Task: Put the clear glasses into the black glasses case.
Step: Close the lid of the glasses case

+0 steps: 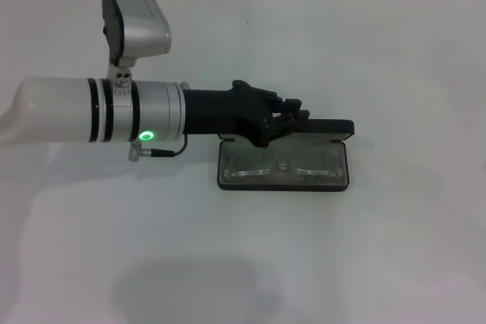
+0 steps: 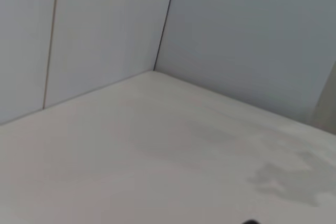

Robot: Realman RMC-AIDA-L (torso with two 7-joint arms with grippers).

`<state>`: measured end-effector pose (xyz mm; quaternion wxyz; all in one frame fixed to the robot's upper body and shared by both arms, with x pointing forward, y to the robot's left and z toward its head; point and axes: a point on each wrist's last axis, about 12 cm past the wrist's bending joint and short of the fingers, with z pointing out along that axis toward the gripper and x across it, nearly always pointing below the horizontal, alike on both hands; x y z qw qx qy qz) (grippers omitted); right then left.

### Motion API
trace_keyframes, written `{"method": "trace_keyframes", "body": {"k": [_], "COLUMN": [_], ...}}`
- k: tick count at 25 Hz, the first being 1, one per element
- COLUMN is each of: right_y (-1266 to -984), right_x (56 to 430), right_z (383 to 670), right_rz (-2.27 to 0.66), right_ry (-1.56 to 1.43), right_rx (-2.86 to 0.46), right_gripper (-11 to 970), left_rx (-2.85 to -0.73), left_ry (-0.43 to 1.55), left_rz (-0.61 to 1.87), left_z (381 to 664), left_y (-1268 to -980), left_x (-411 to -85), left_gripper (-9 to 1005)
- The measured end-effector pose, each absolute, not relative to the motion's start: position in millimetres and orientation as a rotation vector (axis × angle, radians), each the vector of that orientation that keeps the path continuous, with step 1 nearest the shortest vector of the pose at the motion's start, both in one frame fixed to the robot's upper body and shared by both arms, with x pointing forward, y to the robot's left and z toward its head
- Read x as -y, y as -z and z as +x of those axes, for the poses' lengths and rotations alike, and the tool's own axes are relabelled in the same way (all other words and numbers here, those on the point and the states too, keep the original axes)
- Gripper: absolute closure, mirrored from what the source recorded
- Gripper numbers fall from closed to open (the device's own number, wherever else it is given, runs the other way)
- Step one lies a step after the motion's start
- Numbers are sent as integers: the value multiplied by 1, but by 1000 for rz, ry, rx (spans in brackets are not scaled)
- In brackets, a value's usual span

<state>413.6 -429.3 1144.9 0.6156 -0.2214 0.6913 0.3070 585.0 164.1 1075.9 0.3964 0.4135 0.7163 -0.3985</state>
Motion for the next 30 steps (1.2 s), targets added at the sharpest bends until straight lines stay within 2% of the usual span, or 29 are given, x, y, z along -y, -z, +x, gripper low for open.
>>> {"method": "trace_keyframes", "body": {"k": [14,21,30], "right_y": [-1130,-1120,-1129], "right_x": [418,389,343], "right_z": [422,448,497], "right_rz": [-522,-598,-705], "right_ry": [-757,-862,-983], "right_rx": [-1560,-1478,-1318], "right_gripper": [815,815,815], "left_rx": [-1865,-1868,-1880], "left_ry": [1011,1018,1027], "left_rz": [1098,1093,1091], "left_z": [574,568,563], "left_y": [-1061,-1056,-1051], "left_x": [-163,-167,-167], "left_gripper": [783,778,763]}}
